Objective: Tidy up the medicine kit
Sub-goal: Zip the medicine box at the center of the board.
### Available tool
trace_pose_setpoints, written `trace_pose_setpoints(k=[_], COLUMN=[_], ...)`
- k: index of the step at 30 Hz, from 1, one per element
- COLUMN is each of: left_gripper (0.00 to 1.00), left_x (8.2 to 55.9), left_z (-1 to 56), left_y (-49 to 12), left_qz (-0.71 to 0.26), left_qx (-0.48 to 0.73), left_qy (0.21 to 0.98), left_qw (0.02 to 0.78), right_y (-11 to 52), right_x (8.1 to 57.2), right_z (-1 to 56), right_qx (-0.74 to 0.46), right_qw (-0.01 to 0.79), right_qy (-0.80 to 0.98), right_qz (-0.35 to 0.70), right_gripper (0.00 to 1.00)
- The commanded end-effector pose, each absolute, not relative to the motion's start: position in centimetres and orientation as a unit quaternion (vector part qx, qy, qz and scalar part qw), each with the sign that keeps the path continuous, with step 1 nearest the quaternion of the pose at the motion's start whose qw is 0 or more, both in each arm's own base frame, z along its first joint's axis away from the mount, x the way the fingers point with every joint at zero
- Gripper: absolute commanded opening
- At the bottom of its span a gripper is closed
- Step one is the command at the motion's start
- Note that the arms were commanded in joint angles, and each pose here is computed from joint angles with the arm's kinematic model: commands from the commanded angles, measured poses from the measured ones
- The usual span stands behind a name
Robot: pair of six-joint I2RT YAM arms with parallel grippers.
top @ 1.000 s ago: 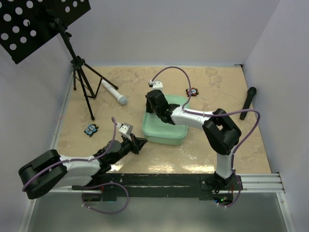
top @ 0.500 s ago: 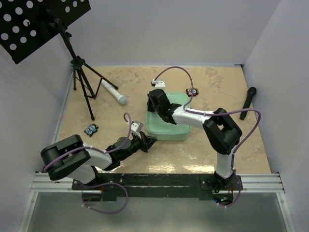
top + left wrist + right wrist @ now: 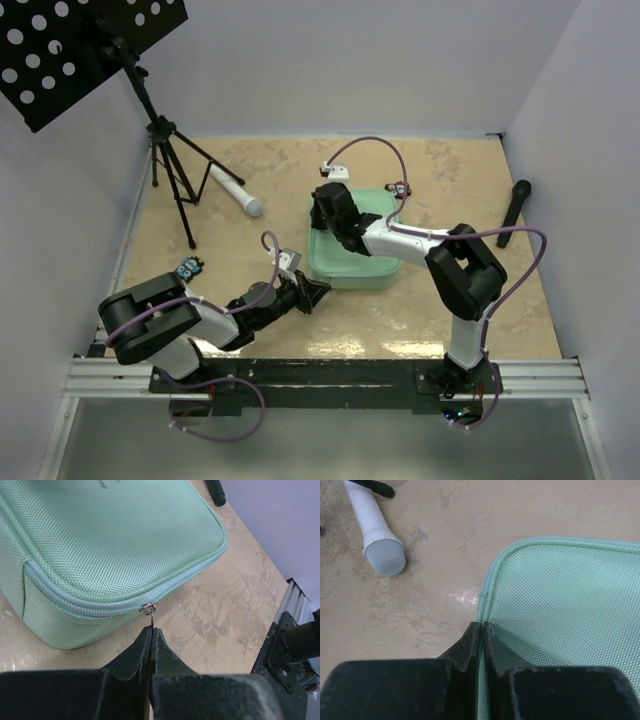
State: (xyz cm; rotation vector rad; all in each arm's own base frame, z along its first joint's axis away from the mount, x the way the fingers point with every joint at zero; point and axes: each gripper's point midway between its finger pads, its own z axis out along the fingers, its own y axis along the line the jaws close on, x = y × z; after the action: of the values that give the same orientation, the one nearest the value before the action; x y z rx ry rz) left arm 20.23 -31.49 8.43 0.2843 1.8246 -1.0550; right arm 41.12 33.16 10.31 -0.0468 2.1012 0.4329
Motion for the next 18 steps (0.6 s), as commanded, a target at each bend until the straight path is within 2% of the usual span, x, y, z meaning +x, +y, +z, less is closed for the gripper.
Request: trace_pose_setpoints(k=[1, 3, 8, 11, 14, 18], left_gripper=[0.0, 0.0, 0.0, 0.0, 0.0, 0.0], left_x=[16.5, 16.4, 16.8, 17.7, 19.3, 21.0], left_z=[9.0, 8.8, 9.0, 9.3, 9.6, 9.7], left_y=[-31.5, -30.9, -29.3, -28.3, -26.8, -25.1], left_qz=[-0.486, -0.483, -0.47, -0.454, -0.432, -0.406], left_qx=[0.14, 0.133, 0.12, 0.12, 0.11, 0.1], left_qy=[0.732, 0.735, 0.737, 0.738, 0.744, 0.753], left_qw=[0.456, 0.457, 0.47, 0.484, 0.499, 0.509], right_y=[27.2, 27.5, 28.0, 27.8, 26.6, 25.2], right_x=[40.1, 40.4, 40.5, 40.6, 40.8, 41.2], right_z=[7.5, 9.8, 14.6, 17.3, 18.9, 19.6], right_qx=[-0.019, -0.017, -0.005, -0.002, 0.0, 0.002], right_qw=[0.426, 0.439, 0.463, 0.483, 0.504, 0.524], right_qy=[0.901, 0.894, 0.878, 0.867, 0.858, 0.849], right_qz=[0.074, 0.085, 0.12, 0.125, 0.101, 0.069], right_gripper=[0.0, 0.04, 0.28, 0.4, 0.47, 0.49])
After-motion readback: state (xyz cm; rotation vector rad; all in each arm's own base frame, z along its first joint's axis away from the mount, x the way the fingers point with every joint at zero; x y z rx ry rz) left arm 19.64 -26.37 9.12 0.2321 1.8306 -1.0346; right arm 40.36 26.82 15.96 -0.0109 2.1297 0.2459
